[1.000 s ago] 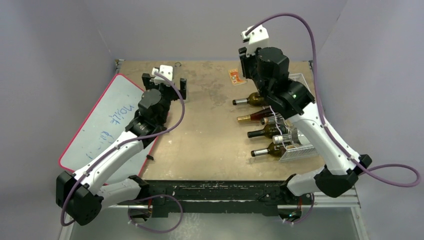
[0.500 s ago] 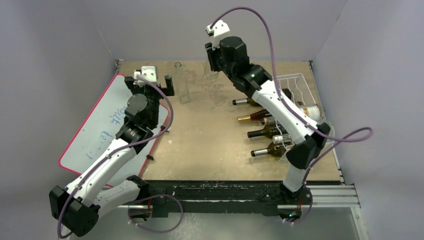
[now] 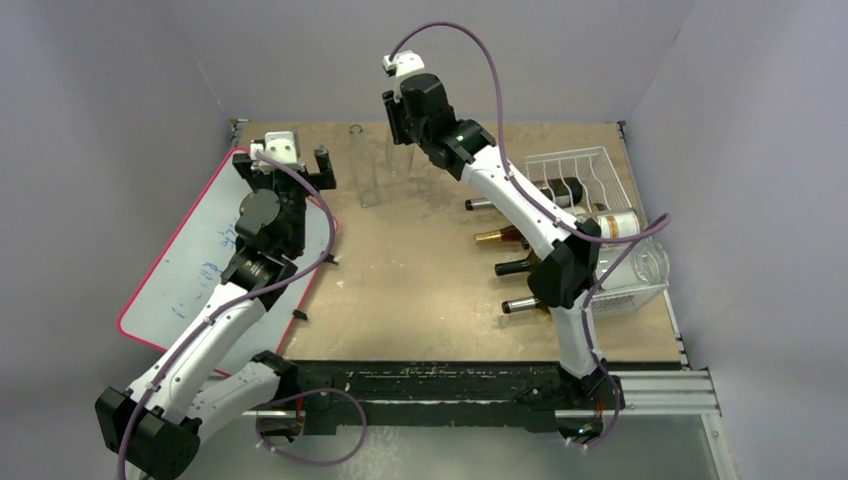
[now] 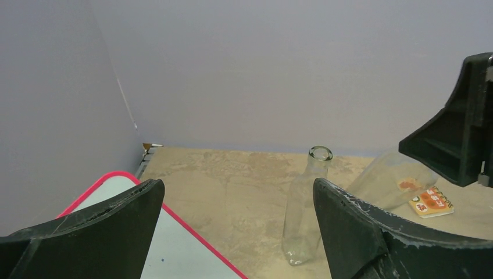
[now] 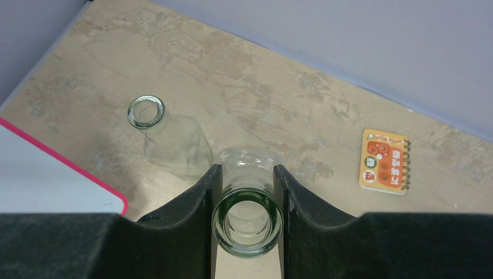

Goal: Take the wine bottle off the wine rack

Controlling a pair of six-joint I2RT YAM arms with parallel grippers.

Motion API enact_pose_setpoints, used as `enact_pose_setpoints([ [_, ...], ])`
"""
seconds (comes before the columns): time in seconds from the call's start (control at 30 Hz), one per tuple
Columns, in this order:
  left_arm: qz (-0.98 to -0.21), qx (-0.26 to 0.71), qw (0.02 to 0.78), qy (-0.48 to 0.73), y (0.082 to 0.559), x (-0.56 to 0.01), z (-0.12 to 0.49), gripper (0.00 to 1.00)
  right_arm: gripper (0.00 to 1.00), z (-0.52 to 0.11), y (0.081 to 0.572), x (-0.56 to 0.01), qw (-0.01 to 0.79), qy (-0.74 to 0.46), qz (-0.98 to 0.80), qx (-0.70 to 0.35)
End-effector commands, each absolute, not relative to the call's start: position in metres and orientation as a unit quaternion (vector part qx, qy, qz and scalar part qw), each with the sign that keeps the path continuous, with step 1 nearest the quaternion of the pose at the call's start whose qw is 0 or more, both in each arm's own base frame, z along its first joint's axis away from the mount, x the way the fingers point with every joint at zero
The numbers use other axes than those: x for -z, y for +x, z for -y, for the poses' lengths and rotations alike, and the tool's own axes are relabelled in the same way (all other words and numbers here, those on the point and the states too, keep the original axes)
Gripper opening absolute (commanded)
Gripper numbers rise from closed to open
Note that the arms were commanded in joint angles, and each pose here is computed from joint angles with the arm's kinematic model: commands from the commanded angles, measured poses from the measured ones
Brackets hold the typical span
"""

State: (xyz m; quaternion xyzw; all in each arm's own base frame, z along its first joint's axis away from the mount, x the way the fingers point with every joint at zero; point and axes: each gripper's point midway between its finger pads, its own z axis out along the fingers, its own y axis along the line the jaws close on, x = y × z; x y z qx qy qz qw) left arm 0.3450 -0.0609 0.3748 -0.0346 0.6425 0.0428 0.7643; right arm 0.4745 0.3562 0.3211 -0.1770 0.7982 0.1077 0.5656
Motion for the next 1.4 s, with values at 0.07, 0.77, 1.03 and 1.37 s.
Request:
enact_pose_setpoints([
  [0.07, -0.611, -0.035, 0.790, -0.043, 0.334, -0.407, 0.055, 1.00, 0.00, -0.362, 0.476, -0.373, 0.608, -0.136, -0.768, -0.146],
  [0.77, -0.611, -0.018, 0.791, -0.035, 0.336, -0.409, 0.062, 1.00, 0.00, -0.386, 0.489, -0.331, 0.565, -0.140, -0.798, -0.157],
  [1.03, -0.612, -0.017, 0.790, -0.036, 0.337, -0.407, 0.062, 1.00, 0.00, -0.393, 0.491, -0.321, 0.558, -0.144, -0.800, -0.166],
  [1.37, -0.614, -0.009, 0.788, -0.035, 0.339, -0.406, 0.066, 1.00, 0.00, -0.399, 0.495, -0.302, 0.551, -0.144, -0.808, -0.153],
])
